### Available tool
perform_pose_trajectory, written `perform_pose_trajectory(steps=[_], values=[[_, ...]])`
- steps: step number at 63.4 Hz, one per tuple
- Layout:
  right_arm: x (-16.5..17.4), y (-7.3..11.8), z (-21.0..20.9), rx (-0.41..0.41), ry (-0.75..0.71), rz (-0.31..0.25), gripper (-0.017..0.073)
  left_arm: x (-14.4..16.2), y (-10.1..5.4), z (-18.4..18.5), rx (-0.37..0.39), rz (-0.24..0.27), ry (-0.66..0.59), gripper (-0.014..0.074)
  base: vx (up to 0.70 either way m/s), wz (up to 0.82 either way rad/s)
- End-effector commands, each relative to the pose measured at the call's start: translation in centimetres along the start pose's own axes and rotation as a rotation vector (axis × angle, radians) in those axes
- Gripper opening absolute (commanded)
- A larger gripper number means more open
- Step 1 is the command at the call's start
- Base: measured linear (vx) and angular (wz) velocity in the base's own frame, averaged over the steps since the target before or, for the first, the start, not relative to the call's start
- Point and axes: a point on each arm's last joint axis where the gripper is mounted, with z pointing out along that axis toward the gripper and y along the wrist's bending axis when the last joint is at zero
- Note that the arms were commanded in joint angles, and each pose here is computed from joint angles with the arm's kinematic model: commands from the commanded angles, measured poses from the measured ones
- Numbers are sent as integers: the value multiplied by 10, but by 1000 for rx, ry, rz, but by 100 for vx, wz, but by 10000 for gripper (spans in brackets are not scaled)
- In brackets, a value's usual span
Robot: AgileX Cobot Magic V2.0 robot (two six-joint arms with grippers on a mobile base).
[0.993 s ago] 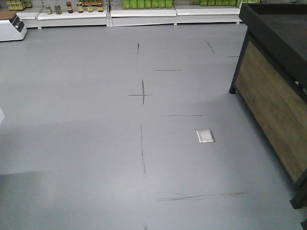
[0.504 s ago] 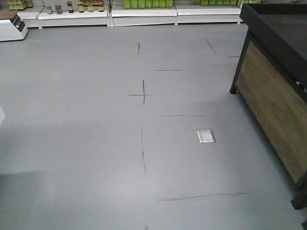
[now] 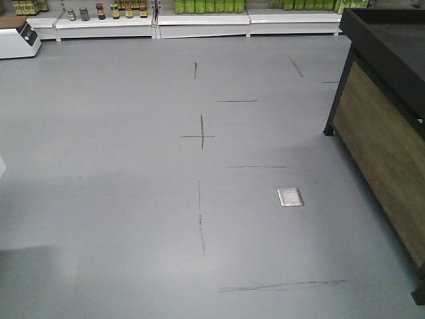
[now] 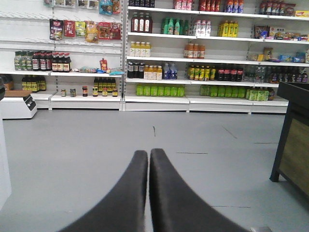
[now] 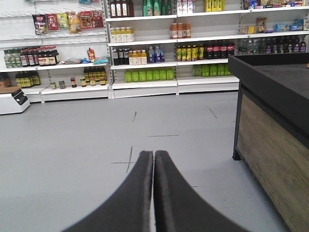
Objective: Pick three apples into basket with both arms
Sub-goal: 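Drive the base across the store floor toward the fruit table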
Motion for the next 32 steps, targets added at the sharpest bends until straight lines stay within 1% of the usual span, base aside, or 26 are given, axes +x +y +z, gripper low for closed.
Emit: perform_pose_trajectory(steps=[1,22,32], values=[[-3,0,0,-8,-75,-13,-9,0,-1,0,14,-14,-63,-6,17,-3],[-3,0,0,-8,-75,-13,-9,0,-1,0,14,-14,-63,-6,17,-6],[-3,0,0,-8,-75,-13,-9,0,-1,0,14,-14,-63,-6,13,5]])
